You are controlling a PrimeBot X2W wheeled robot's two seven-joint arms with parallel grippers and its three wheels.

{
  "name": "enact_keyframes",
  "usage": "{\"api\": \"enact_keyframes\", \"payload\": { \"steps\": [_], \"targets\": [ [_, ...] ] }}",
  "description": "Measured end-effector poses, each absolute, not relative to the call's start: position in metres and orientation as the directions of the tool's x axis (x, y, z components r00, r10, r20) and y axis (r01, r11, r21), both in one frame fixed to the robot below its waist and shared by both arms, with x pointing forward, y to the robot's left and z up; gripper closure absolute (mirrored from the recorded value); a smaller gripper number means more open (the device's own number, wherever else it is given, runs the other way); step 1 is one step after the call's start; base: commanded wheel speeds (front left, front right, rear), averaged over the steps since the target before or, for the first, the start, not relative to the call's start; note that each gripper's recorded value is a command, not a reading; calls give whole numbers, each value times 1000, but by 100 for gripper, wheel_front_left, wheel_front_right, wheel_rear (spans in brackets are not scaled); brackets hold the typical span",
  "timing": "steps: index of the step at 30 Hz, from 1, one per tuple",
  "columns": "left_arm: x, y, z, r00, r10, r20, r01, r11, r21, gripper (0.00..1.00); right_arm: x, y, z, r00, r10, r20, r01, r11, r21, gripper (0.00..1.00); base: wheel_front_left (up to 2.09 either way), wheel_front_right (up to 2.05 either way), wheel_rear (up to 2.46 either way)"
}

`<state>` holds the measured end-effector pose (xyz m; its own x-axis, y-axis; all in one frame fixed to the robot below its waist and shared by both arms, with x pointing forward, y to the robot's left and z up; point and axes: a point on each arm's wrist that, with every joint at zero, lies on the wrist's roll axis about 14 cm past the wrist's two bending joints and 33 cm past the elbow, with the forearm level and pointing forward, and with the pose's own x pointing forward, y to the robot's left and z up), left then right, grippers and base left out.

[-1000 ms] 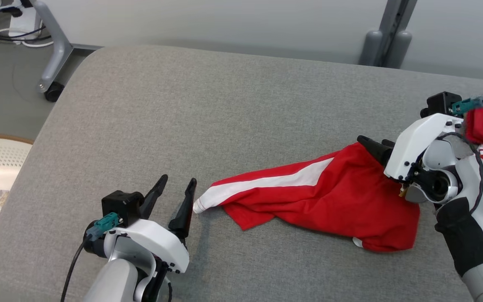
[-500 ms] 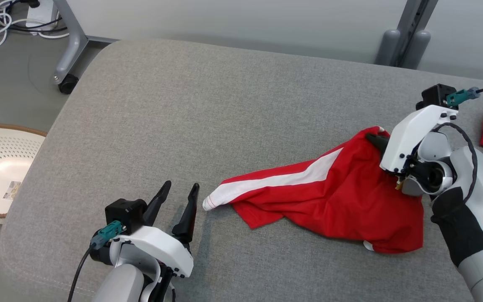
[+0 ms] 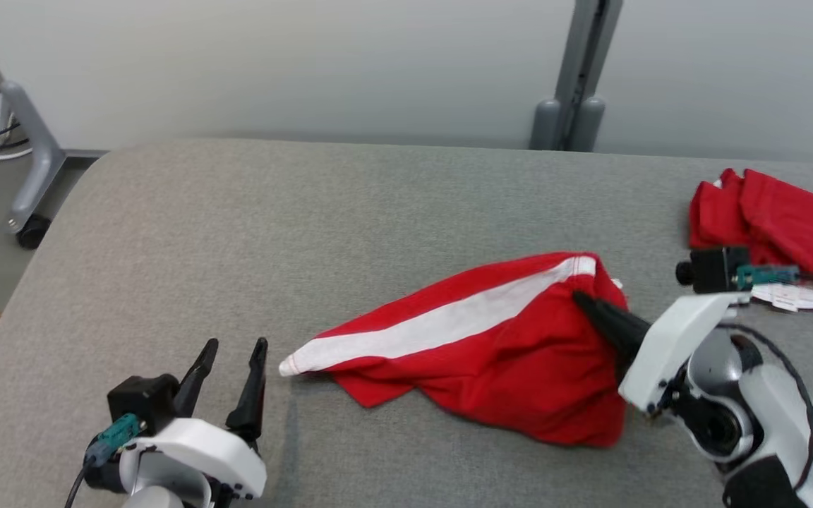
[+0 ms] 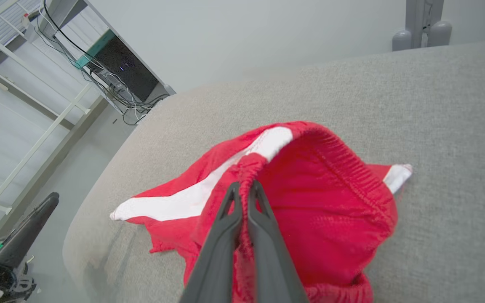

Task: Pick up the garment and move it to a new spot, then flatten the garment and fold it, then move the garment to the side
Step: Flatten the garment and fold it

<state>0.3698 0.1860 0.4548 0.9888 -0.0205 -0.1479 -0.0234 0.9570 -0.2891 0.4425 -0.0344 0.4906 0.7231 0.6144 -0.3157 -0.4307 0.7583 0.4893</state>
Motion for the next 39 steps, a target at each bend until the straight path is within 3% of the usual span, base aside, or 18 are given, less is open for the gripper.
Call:
{"api": "enact_keyframes", "payload": {
  "steps": [7, 13, 16, 18, 21, 28, 33, 39],
  "targets": [
    [368, 172, 452, 979, -98, -177, 52, 967, -248, 0, 386, -84, 474, 758, 564, -328, -363, 783, 505, 100, 0, 0, 0],
    [369, 166, 456, 977, -117, -176, 70, 966, -250, 0, 350, -103, 454, 742, 549, -385, -295, 783, 548, 97, 0, 0, 0],
    [369, 163, 456, 976, -122, -181, 73, 963, -259, 0, 337, -106, 441, 716, 549, -430, -270, 787, 554, 68, 0, 0, 0],
    [366, 160, 453, 974, -128, -188, 76, 962, -264, 0, 334, -112, 435, 714, 533, -454, -257, 803, 538, 0, 0, 0, 0],
    [365, 157, 454, 974, -133, -185, 81, 960, -268, 0, 335, -117, 434, 731, 509, -455, -248, 819, 517, 0, 0, 0, 0],
    [364, 160, 466, 984, -116, -139, 75, 961, -266, 0, 349, -124, 468, 839, 452, -302, -270, 829, 491, 0, 0, 0, 0],
    [363, 165, 472, 988, -100, -115, 67, 962, -265, 0, 367, -154, 520, 939, 336, -75, -275, 863, 425, 0, 0, 0, 0],
    [366, 169, 487, 995, -83, -47, 68, 963, -260, 0, 369, -181, 557, 973, 190, 132, -224, 916, 333, 0, 0, 0, 0]
  ]
}}
